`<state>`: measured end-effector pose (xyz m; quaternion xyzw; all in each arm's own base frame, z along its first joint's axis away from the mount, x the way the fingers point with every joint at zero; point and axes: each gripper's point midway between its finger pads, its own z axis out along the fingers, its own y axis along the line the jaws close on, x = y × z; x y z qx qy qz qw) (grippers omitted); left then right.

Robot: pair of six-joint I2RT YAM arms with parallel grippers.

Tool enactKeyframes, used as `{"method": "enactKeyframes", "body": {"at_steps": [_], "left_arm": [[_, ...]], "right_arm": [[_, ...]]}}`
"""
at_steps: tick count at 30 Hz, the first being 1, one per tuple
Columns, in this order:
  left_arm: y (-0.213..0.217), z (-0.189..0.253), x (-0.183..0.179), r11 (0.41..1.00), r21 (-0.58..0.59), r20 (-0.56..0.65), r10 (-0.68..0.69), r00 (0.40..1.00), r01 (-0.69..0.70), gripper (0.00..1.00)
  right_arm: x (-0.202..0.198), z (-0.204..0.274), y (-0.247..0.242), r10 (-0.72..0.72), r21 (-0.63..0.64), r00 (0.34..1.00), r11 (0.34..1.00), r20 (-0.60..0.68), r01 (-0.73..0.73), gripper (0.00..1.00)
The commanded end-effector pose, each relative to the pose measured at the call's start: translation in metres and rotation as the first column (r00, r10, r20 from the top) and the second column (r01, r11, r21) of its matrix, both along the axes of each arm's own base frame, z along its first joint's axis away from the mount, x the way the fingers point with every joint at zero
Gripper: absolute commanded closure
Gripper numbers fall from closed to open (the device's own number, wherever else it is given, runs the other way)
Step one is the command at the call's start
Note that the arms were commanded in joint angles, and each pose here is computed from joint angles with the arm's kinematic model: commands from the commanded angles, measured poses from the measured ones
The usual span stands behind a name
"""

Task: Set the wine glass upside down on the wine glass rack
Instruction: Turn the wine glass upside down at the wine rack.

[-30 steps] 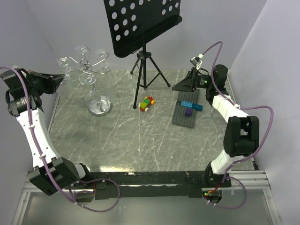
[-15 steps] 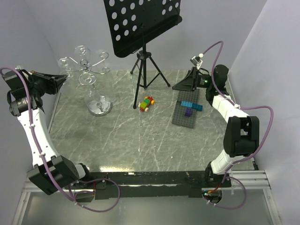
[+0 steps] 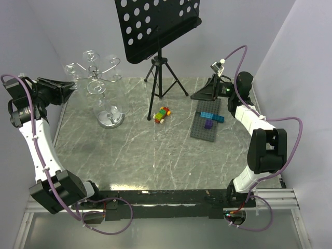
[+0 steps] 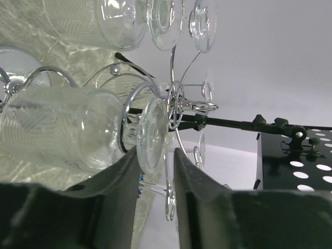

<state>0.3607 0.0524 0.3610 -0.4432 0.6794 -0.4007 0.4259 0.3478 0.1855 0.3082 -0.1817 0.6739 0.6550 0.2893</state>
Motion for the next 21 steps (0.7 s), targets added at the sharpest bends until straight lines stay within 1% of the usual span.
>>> {"method": "enactKeyframes", "body": {"at_steps": [1,2,6,8,14,15,17,21], "left_arm": [[-0.006,0.027,-0.004,0.999,0.044,0.069,-0.031,0.997,0.028,0.58],[-0.007,0.027,-0.005,0.998,0.048,0.067,-0.033,0.997,0.030,0.54],[-0.009,0.031,-0.010,0.997,0.064,0.065,-0.038,0.997,0.034,0.34],[-0.010,0.031,-0.014,0.997,0.075,0.056,-0.037,0.998,0.033,0.30],[-0.013,0.024,-0.023,0.995,0.097,0.028,-0.039,0.999,0.036,0.22],[-0.013,0.023,-0.025,0.994,0.104,0.023,-0.039,0.999,0.036,0.19],[-0.013,0.022,-0.027,0.993,0.115,0.010,-0.036,0.999,0.035,0.17],[-0.008,0.023,-0.035,0.982,0.187,-0.018,-0.015,1.000,0.018,0.13]], "right_arm": [[-0.001,0.003,-0.003,0.001,-0.001,0.998,1.000,0.060,-0.001,0.00],[-0.001,0.002,-0.003,0.001,-0.001,0.998,1.000,0.055,-0.001,0.00],[-0.002,0.001,-0.003,0.003,-0.001,0.998,1.000,0.055,-0.003,0.00],[-0.002,0.001,-0.003,0.003,-0.001,0.998,1.000,0.055,-0.003,0.00],[-0.004,0.001,-0.003,0.004,-0.002,0.998,1.000,0.058,-0.004,0.00],[-0.003,0.000,-0.003,0.005,-0.003,0.998,1.000,0.055,-0.005,0.00],[-0.004,0.000,-0.003,0.007,-0.005,0.998,1.000,0.059,-0.006,0.00],[-0.004,-0.001,-0.004,0.003,-0.016,0.998,1.000,0.060,-0.002,0.00]]}}
